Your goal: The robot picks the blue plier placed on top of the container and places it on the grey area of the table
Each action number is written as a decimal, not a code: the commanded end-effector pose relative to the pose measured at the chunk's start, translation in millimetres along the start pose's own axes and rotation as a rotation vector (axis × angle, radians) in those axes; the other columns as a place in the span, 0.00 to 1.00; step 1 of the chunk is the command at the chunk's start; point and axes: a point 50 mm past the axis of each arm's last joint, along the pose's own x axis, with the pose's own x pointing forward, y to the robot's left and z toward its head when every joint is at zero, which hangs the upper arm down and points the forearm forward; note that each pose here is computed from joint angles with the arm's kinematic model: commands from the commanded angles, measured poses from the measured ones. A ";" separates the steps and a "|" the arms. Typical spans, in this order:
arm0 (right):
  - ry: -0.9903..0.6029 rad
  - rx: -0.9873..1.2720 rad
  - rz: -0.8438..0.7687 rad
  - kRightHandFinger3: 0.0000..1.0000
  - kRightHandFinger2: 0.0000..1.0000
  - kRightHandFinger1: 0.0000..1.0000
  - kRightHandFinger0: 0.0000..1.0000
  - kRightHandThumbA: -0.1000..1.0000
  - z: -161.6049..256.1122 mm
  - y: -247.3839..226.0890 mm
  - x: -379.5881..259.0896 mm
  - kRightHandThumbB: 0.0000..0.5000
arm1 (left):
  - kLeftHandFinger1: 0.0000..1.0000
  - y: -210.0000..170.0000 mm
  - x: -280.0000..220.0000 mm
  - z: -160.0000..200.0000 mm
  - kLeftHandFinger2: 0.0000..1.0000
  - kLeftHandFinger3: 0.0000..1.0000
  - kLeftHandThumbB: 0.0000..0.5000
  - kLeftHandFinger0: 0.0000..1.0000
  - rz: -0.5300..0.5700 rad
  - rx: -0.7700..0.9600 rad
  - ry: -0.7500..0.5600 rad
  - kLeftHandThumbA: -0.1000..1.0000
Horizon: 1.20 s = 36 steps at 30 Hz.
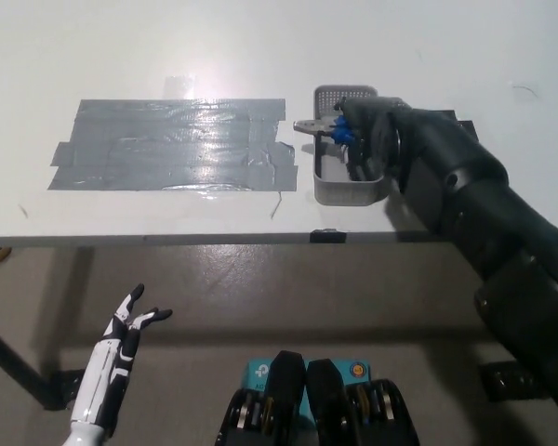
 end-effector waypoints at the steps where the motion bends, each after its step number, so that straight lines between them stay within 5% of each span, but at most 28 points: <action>1: -0.037 -0.102 -0.158 0.76 0.38 0.24 0.13 0.02 -6.2 -4.4 -0.4 0.45 | 0.88 3.8 8.0 9.9 0.74 1.00 0.30 1.00 -0.019 0.034 -0.055 1.00; 4: -0.044 -0.092 -0.187 0.69 0.47 0.34 0.27 0.00 -14.8 -1.9 -0.4 0.48 | 0.86 3.4 8.8 9.9 0.74 1.00 0.27 1.00 -0.020 0.029 -0.058 1.00; 7: -0.044 -0.111 -0.209 0.62 0.36 0.20 0.10 0.00 -21.4 -4.2 -0.9 0.48 | 0.83 3.6 8.6 7.8 0.73 1.00 0.26 0.97 -0.018 0.026 -0.061 1.00; 9: -0.053 -0.117 -0.233 0.71 0.36 0.19 0.10 0.00 -22.3 -6.5 -1.3 0.52 | 0.82 3.7 8.1 6.7 0.72 1.00 0.25 0.96 -0.014 0.031 -0.062 1.00; 11: -0.066 -0.134 -0.281 0.70 0.33 0.15 0.05 0.00 -24.3 -15.3 -2.7 0.59 | 0.82 4.1 7.9 5.3 0.71 1.00 0.26 0.96 -0.015 0.035 -0.058 1.00; 13: -0.081 -0.165 -0.346 0.68 0.28 0.11 0.00 0.00 -24.6 -31.1 -5.3 0.54 | 0.82 3.8 9.0 6.9 0.71 1.00 0.26 0.98 -0.014 0.028 -0.054 1.00; 15: -0.113 -0.163 -0.425 0.37 0.13 0.01 0.00 0.00 -22.0 -48.3 -9.2 0.44 | 0.81 4.1 10.3 6.6 0.71 1.00 0.26 0.98 -0.013 0.027 -0.056 1.00; 16: -0.125 -0.157 -0.448 0.40 0.25 0.07 0.01 0.00 -20.8 -53.1 -10.4 0.43 | 0.81 4.5 10.1 6.6 0.71 1.00 0.24 0.98 -0.012 0.028 -0.056 1.00; 19: -0.169 -0.141 -0.526 0.30 0.89 0.48 0.08 0.00 -17.1 -73.6 -15.9 0.47 | 0.81 4.1 10.9 6.7 0.74 1.00 0.24 0.96 -0.011 0.023 -0.058 1.00; 20: -0.173 -0.126 -0.530 0.34 0.98 0.58 0.13 0.00 -16.3 -77.4 -16.9 0.45 | 0.82 3.7 10.0 6.3 0.77 1.00 0.25 0.95 -0.011 0.022 -0.055 1.00; 21: -0.200 -0.112 -0.561 0.39 0.97 0.58 0.14 0.00 -14.1 -85.7 -19.7 0.43 | 0.85 2.8 9.6 5.8 0.84 1.00 0.26 0.96 -0.010 0.015 -0.055 1.00; 23: -0.228 -0.091 -0.597 0.34 0.94 0.55 0.11 0.00 -9.6 -97.8 -23.9 0.40 | 1.00 3.0 9.2 5.0 0.99 1.00 0.29 1.00 -0.004 0.013 -0.051 1.00; 25: -0.245 -0.075 -0.619 0.40 1.00 0.63 0.12 0.00 -5.8 -108.4 -27.5 0.38 | 1.00 3.3 8.3 5.1 1.00 1.00 0.29 1.00 -0.002 0.019 -0.053 1.00; 29: -0.297 -0.038 -0.708 0.75 0.99 0.59 0.06 0.00 -3.8 -128.9 -37.2 0.42 | 1.00 2.0 10.0 5.7 1.00 1.00 0.26 1.00 -0.023 -0.012 -0.058 1.00; 36: -0.327 0.047 -0.746 0.88 0.95 0.52 0.00 0.00 6.5 -147.5 -45.3 0.42 | 1.00 0.4 6.3 4.0 1.00 1.00 0.37 1.00 -0.055 -0.050 -0.028 1.00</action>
